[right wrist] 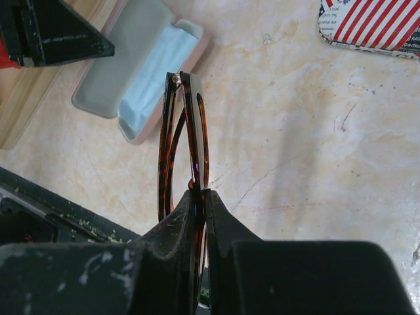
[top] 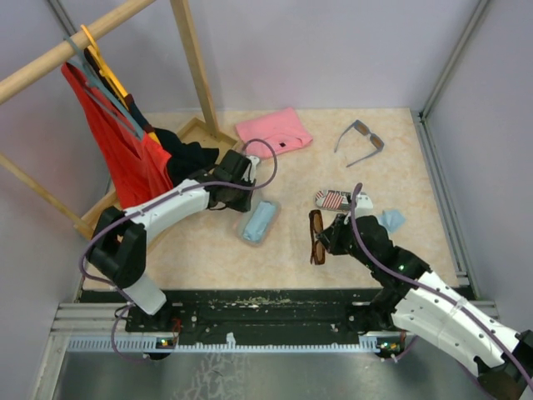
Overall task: Organize the sunglasses
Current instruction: Adjust the sunglasses case at the center of the board.
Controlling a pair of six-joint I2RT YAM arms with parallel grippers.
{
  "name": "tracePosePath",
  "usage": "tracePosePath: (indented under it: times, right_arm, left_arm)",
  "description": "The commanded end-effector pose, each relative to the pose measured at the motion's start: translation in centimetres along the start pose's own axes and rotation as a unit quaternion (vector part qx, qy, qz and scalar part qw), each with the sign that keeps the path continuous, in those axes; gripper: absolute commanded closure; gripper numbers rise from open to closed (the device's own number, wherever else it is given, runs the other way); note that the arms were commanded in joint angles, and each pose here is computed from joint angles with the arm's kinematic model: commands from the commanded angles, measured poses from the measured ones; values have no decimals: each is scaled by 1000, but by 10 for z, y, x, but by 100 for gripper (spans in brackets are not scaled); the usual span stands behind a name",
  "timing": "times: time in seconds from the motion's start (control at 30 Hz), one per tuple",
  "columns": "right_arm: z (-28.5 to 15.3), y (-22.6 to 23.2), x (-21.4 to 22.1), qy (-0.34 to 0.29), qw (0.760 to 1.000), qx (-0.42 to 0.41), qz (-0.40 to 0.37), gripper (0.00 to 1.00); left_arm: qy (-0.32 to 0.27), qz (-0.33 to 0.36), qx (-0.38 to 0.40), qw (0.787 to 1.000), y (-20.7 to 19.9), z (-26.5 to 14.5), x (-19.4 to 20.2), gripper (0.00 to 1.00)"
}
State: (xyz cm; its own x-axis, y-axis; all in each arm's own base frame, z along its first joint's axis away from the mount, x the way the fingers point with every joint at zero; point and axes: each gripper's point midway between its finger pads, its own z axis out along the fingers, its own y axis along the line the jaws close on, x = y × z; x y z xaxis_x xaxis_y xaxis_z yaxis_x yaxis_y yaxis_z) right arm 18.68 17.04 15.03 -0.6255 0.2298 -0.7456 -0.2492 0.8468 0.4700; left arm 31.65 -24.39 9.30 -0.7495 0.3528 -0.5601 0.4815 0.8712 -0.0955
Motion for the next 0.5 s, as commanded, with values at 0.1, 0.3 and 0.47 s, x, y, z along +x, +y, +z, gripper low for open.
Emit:
tracePosePath:
  times: [0.1, 0.3, 0.47]
  right_arm:
    - [9, 20, -22, -39, 996, -23, 77, 100]
    - [20, 27, -22, -35, 994, -32, 100, 100]
    - [28, 36, -17, -21, 993, -52, 103, 100]
  left_arm:
    - [-39, -138, -53, 988, -10, -15, 16, 78]
    - [-72, -196, -98, 973, -23, -20, 29, 75]
    - [-87, -216, -106, 967, -31, -21, 35, 65]
